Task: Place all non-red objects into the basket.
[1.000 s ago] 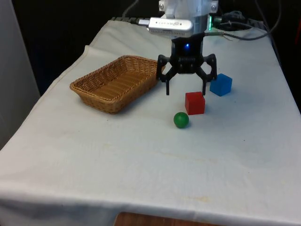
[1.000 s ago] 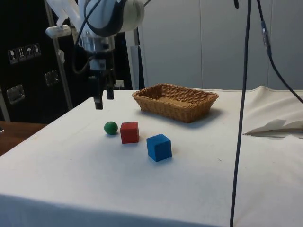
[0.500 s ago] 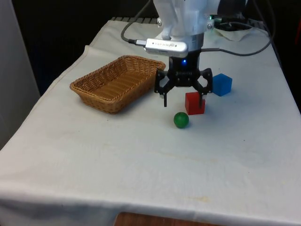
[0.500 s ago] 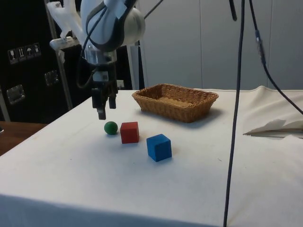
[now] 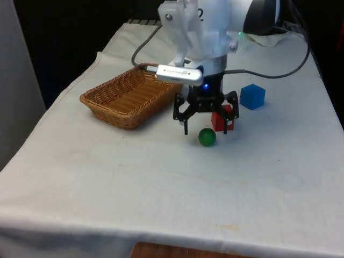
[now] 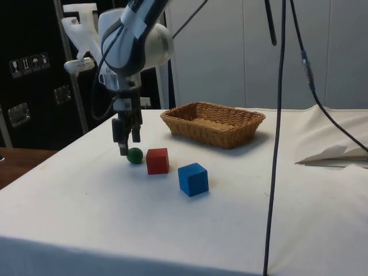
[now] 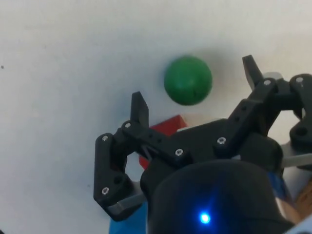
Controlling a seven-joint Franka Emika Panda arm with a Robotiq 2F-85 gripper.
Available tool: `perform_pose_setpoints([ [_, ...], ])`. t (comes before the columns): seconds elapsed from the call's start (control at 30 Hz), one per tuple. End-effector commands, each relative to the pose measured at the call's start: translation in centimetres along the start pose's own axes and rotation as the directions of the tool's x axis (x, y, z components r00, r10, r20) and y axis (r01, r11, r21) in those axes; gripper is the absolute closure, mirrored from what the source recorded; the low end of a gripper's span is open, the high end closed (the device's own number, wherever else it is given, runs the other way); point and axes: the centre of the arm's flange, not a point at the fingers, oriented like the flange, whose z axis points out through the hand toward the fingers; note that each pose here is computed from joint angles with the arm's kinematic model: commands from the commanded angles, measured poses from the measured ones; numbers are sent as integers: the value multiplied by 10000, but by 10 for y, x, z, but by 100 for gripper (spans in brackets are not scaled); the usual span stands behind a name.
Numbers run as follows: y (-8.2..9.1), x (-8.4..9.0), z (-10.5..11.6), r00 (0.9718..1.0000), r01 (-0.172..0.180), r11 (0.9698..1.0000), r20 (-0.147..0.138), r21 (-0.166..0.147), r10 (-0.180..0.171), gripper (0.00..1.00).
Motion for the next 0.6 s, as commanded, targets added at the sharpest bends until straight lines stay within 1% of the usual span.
perform_pose_setpoints([
  [0.0,1,1,4,10000,19,9999,-11,136,-19,0],
  [0.07,3,1,10,10000,56,9997,-2,245,-56,0],
  [0.23,8,-1,18,9999,145,9991,32,388,-146,0],
  [0.27,7,-1,16,9999,118,9995,50,290,-120,0],
  [0.3,10,-2,19,9998,189,9990,29,413,-191,0],
  [0.53,12,-3,19,9997,222,9991,62,365,-225,0],
  [0.57,12,-3,18,9997,224,9992,71,318,-226,0],
])
